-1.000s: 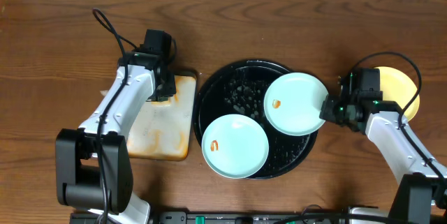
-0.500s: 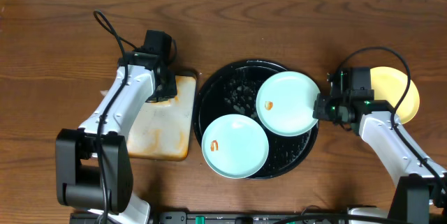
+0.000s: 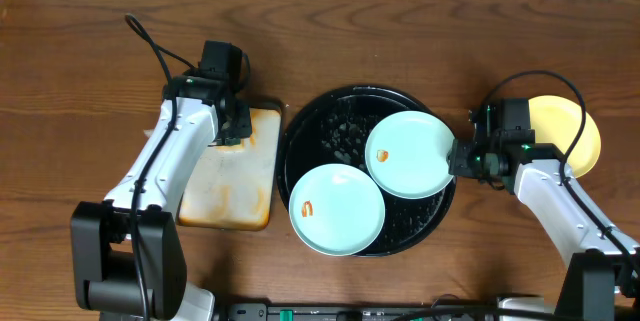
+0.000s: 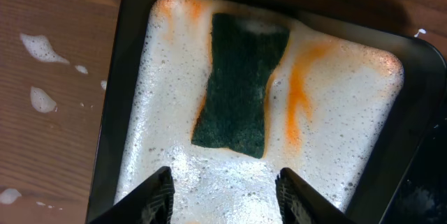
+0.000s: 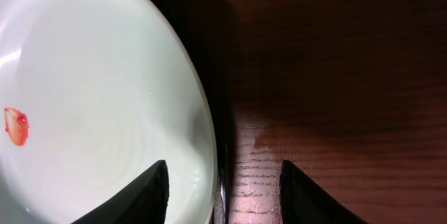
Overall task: Clean dirty plates on tray and stack at the side
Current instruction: 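Tilt the light-blue plate up while left gripper rubs sponge in tray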
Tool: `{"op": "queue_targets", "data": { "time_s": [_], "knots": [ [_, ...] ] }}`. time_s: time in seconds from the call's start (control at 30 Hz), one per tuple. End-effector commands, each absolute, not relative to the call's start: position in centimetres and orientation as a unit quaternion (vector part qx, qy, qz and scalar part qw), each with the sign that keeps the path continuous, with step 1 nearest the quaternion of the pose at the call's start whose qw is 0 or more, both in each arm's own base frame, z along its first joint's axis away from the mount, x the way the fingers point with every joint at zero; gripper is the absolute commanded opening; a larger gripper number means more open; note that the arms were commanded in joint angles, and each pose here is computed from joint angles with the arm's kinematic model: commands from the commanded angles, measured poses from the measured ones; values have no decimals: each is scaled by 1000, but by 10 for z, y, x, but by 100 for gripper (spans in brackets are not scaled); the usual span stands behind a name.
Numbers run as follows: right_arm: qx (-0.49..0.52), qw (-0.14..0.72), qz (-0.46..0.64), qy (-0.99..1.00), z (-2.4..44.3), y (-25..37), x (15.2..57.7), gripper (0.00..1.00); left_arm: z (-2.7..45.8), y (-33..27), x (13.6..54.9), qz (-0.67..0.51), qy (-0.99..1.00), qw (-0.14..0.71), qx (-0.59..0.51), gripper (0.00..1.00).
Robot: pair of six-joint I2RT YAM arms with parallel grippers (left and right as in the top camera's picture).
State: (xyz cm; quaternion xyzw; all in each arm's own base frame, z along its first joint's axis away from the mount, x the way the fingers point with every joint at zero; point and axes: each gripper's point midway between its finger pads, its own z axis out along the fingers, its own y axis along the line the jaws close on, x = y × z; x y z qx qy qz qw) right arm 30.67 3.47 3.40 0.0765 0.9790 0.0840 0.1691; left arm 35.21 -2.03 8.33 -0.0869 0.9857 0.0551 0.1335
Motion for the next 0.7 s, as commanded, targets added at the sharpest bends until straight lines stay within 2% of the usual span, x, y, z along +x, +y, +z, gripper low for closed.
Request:
{"op": "queue_targets", "data": {
  "time_s": [0.0,0.2,0.4,0.53,0.67],
  "knots": [
    [75,172,79,979,33,34,308,47,88,-18,353,58,985,139,-82,51],
    [78,176,64,979,31,28,310,43,89,-17,354,60,985,142,-82,54],
    [79,179,65,979,32,29,312,44,93,-7,365,89,979,169,-77,54],
    [79,178,65,979,31,29,312,44,85,-9,375,91,977,187,-47,53],
    [79,175,65,979,31,29,310,44,63,-16,382,78,979,187,-17,47]
  ]
}}
